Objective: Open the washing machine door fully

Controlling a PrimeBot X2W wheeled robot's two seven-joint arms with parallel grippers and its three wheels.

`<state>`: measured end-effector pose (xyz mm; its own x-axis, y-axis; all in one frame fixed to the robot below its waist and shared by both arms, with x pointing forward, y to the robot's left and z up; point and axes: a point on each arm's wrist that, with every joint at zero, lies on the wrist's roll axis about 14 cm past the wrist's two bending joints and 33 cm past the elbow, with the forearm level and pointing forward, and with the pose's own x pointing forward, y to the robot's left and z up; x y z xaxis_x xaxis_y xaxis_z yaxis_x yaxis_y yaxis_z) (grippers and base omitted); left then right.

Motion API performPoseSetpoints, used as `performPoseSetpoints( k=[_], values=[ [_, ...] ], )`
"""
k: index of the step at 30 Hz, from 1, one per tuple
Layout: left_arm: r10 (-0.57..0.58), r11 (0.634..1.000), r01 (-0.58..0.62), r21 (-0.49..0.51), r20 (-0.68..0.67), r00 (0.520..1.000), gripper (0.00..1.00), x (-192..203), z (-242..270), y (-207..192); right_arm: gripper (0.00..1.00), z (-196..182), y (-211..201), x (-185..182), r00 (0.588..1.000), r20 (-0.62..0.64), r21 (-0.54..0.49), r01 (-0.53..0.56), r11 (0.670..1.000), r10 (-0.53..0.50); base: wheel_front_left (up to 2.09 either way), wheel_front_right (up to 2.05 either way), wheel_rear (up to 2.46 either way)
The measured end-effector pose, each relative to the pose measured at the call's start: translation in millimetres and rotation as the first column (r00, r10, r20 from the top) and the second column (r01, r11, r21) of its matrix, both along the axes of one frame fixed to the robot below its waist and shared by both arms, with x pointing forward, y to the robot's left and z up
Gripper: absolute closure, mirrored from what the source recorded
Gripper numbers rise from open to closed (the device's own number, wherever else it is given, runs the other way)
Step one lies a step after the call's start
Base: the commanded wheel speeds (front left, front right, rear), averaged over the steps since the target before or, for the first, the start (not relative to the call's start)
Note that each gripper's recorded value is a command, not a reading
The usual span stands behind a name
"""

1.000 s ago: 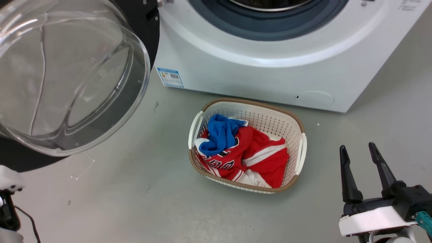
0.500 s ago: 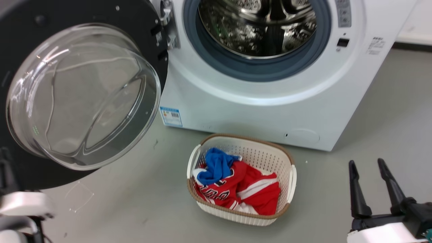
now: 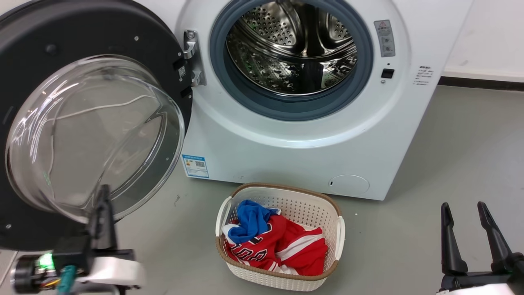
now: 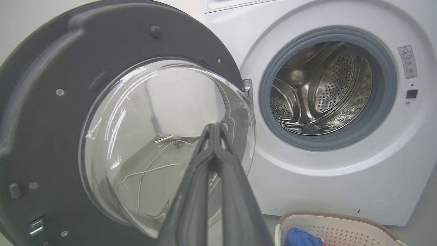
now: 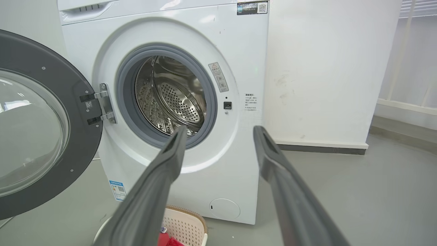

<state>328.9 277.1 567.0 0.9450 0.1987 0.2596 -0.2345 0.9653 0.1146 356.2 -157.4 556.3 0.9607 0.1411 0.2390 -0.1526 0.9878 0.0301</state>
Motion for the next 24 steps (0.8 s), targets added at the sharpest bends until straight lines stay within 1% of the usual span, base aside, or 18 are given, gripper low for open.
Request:
performPoseSetpoints(
  k=[4, 8, 15, 17, 18, 19, 20, 24],
  values=[
    [-0.085, 0.996, 0.085, -0.026, 0.003, 0.996, 1.00, 8, -2, -28, 0.00, -3, -7, -8, 1.000, -0.008, 0.001, 0.022, 1.000, -0.022, 0.00, 0.00, 0.00],
    [-0.172, 0.983, 0.171, -0.060, -0.013, 0.985, 1.00, 13, -10, -58, 0.00, -7, -14, -18, 0.999, -0.022, 0.001, 0.042, 0.999, -0.042, 0.00, 0.00, 0.00],
    [-0.254, 0.963, 0.247, -0.106, -0.051, 0.966, 1.00, 16, -27, -91, 0.00, -13, -28, -31, 0.995, -0.040, 0.015, 0.088, 0.996, -0.087, 0.00, 0.00, 0.00],
    [-0.266, 0.959, 0.257, -0.118, -0.065, 0.962, 0.77, 17, -33, -96, 0.00, -15, -32, -35, 0.994, -0.047, 0.020, 0.102, 0.995, -0.101, 0.00, 0.00, 0.00],
    [-0.269, 0.958, 0.259, -0.124, -0.072, 0.960, 0.22, 17, -35, -98, 0.00, -16, -33, -36, 0.993, -0.050, 0.022, 0.106, 0.994, -0.105, 0.00, 0.00, 0.00],
    [-0.271, 0.957, 0.259, -0.129, -0.079, 0.959, 0.22, 17, -38, -100, 0.00, -16, -34, -37, 0.993, -0.051, 0.023, 0.110, 0.994, -0.108, 0.00, 0.00, 0.00],
    [-0.273, 0.956, 0.261, -0.131, -0.085, 0.958, 0.00, 17, -40, -102, 0.00, -17, -35, -38, 0.992, -0.053, 0.023, 0.113, 0.993, -0.112, 0.00, 0.00, 0.00],
    [-0.271, 0.957, 0.255, -0.137, -0.117, 0.955, 0.00, 20, -51, -107, 0.00, -22, -40, -40, 0.989, -0.072, 0.031, 0.131, 0.991, -0.128, 0.00, 0.00, 0.00]
  ],
)
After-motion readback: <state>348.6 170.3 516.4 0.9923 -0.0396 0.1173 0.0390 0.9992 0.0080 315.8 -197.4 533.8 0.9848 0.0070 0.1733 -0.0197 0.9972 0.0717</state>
